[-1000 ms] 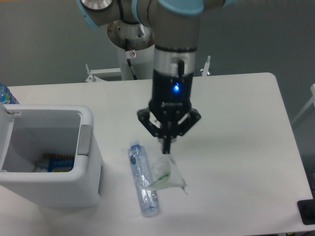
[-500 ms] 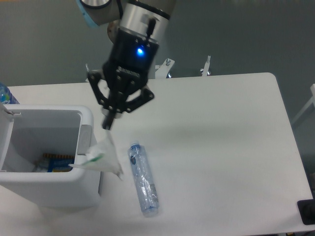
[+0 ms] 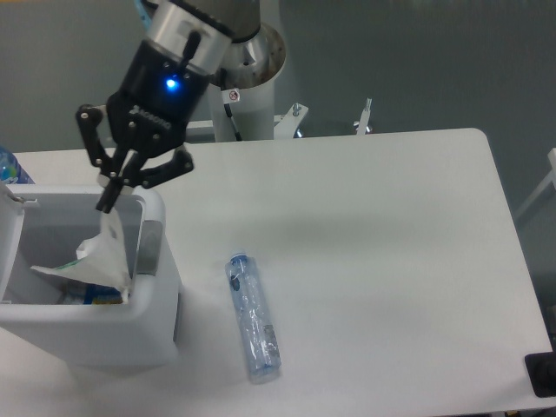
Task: Place the trash in the trash can
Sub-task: 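Carry the bag over the white bin and lower it inside, then open the gripper to release the bag and raise it, then move the open gripper over the clear water bottle and lower it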
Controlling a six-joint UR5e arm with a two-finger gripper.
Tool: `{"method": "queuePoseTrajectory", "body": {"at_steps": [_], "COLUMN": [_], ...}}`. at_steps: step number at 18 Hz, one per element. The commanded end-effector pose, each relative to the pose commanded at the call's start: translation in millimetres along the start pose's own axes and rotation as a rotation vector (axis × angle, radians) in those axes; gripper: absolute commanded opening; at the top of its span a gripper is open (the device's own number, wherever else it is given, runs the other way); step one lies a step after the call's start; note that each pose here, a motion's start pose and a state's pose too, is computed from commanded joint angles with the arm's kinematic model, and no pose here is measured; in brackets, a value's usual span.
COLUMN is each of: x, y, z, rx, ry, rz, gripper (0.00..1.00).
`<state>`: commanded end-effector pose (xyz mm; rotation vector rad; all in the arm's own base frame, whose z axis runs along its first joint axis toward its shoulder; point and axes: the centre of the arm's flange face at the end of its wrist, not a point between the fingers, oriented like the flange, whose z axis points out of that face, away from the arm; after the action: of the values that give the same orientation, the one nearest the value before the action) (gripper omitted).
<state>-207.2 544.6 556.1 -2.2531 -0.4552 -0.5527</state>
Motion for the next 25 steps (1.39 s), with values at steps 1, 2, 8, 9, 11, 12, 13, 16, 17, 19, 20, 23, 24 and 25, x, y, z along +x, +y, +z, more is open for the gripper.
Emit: {"method": "queuePoseTrajectory", "body": {"at_steps": [1, 2, 8, 9, 11, 12, 13, 16, 17, 19, 20, 23, 24, 25], "x": [2, 1, -1, -1, -9, -27, -38, -58, -67, -85, -96, -126, -133, -140], "y": [1, 1, 2, 1, -6, -10, -14, -19, -21, -28, -32, -39, -41, -41], "z": [5, 8, 9, 9, 0, -11, -19, -24, -30, -28, -26, -14, -8, -3], "rx": [-0.008, -0.012, -0.017, -0.016, 0.007, 0.027, 0.041, 0.051, 0.058, 0.043, 0.03, -0.008, -0.015, -0.023], "ry": [0.006, 0.007, -0.001, -0.001, -0.018, -0.04, -0.055, -0.078, -0.106, -0.208, -0.279, -0.4, -0.408, -0.413], "rz": [0.025, 0.054, 0.08, 0.081, 0.069, 0.045, 0.034, 0.013, 0.008, 0.011, 0.009, 0.001, -0.004, -0.008], "gripper": [0.32, 0.53, 1.0, 1.0, 1.0, 1.0, 1.0, 1.0, 1.0, 1.0, 1.0, 1.0, 1.0, 1.0]}}
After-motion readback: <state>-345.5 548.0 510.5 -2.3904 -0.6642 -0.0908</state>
